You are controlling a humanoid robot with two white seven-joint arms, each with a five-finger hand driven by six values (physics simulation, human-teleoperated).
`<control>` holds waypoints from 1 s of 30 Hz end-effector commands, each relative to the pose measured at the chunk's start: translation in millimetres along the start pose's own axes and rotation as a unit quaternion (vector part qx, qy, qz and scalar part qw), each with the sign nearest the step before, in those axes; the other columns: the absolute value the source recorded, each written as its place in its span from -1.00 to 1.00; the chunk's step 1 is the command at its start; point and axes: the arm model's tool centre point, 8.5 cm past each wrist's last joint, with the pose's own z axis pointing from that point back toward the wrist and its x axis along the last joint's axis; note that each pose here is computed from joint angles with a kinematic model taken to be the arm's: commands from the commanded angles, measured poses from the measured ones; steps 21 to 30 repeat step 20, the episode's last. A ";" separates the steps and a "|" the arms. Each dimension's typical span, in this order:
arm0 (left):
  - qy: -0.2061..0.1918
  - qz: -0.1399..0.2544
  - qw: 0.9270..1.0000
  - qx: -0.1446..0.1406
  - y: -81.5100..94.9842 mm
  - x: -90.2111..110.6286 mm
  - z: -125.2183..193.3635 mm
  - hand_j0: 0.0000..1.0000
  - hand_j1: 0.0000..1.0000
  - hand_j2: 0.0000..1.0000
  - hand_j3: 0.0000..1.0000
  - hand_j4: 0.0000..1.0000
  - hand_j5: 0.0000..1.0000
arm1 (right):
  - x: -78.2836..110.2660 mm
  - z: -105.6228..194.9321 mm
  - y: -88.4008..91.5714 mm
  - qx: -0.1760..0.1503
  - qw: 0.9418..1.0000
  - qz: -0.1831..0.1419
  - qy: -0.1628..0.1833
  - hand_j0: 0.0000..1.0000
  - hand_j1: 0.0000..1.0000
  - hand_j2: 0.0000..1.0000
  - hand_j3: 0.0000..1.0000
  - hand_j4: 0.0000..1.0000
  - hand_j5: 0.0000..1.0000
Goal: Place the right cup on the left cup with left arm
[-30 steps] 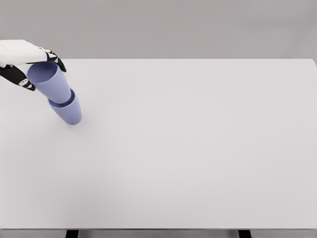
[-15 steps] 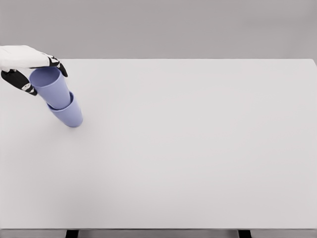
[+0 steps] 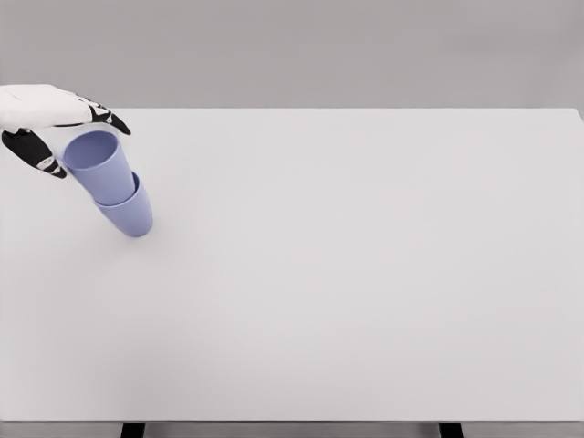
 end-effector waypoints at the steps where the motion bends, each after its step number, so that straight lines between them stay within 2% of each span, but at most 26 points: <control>1: 0.000 0.000 1.000 0.001 0.7 0.3 0.6 0.97 0.97 0.97 0.97 0.97 0.97 | 0.0 0.0 0.0 0.000 1.000 -0.001 0.000 1.00 1.00 1.00 1.00 1.00 1.00; 10: -0.003 -0.002 1.000 0.004 2.8 2.3 1.7 1.00 1.00 1.00 1.00 1.00 1.00 | 0.0 0.0 0.0 0.000 1.000 0.001 0.000 1.00 1.00 1.00 1.00 1.00 1.00; 14: -0.009 -0.008 1.000 0.014 8.8 7.8 4.6 1.00 1.00 1.00 1.00 1.00 1.00 | 0.0 0.0 0.0 0.000 1.000 0.000 0.000 1.00 1.00 1.00 1.00 1.00 1.00; 30: -0.010 -0.009 1.000 0.015 9.6 8.9 5.5 1.00 1.00 1.00 1.00 1.00 1.00 | 0.0 0.0 0.0 0.000 1.000 0.000 0.000 1.00 1.00 1.00 1.00 1.00 1.00</control>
